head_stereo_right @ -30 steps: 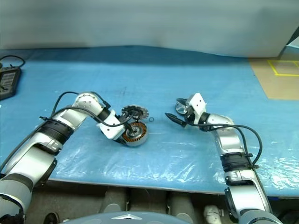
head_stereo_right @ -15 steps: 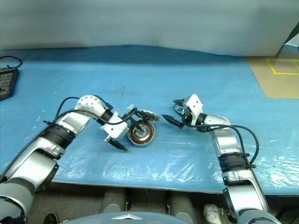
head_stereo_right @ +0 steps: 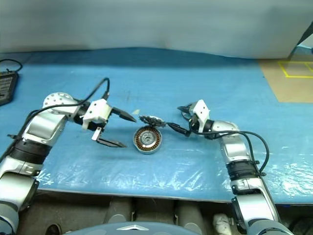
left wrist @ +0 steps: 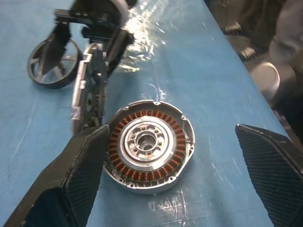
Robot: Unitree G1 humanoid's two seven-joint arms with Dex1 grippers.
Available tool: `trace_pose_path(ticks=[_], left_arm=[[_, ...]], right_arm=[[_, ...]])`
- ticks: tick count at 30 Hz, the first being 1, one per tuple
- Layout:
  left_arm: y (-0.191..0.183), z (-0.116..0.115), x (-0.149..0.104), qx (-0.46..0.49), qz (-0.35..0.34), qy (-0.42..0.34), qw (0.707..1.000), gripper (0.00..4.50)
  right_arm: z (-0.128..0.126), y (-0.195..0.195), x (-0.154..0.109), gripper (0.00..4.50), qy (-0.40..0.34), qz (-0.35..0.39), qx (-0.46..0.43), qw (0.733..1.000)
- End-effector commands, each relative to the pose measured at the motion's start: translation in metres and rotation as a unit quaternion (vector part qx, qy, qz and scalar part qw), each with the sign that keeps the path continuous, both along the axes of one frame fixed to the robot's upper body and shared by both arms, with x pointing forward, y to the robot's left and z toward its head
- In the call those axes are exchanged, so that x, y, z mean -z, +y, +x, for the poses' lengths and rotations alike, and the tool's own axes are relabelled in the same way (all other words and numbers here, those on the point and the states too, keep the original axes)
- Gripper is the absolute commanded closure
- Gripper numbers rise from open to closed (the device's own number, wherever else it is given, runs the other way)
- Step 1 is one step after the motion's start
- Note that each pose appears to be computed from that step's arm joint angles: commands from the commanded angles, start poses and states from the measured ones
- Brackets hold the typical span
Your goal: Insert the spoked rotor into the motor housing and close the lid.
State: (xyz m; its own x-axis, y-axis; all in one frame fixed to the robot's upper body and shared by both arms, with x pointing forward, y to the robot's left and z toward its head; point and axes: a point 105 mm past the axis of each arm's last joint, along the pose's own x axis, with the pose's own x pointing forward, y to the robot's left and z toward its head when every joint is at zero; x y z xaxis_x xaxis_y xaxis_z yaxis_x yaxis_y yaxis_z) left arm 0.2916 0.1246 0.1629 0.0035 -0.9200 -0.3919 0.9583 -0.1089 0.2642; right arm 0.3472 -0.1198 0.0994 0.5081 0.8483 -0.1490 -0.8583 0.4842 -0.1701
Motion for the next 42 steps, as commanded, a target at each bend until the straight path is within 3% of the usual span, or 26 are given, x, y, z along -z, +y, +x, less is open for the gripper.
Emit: trace_pose_path(ticks=[1,9,14,23,42], left_arm=[[0.011,-0.002,0.000,-0.052,-0.042,-0.005,0.998,0.03],[0.026,-0.008,0.023,-0.169,-0.112,0.012,0.979,0.03],[0.033,-0.006,0.034,-0.220,-0.120,-0.006,0.968,0.03],[0.032,-0.004,0.039,-0.241,-0.131,-0.012,0.962,0.03],[0.036,0.002,0.042,-0.261,-0.131,-0.018,0.956,0.03]], right_arm=[[-0.005,0.008,-0.004,0.00,-0.006,0.008,-0.023,1.000],[-0.005,0.019,0.003,0.00,-0.005,-0.005,-0.048,0.999],[-0.001,0.029,0.010,0.00,-0.005,-0.014,-0.059,0.998],[0.013,0.036,0.016,0.00,-0.036,-0.041,-0.053,0.997],[0.014,0.062,0.040,0.00,-0.031,-0.054,-0.067,0.996]])
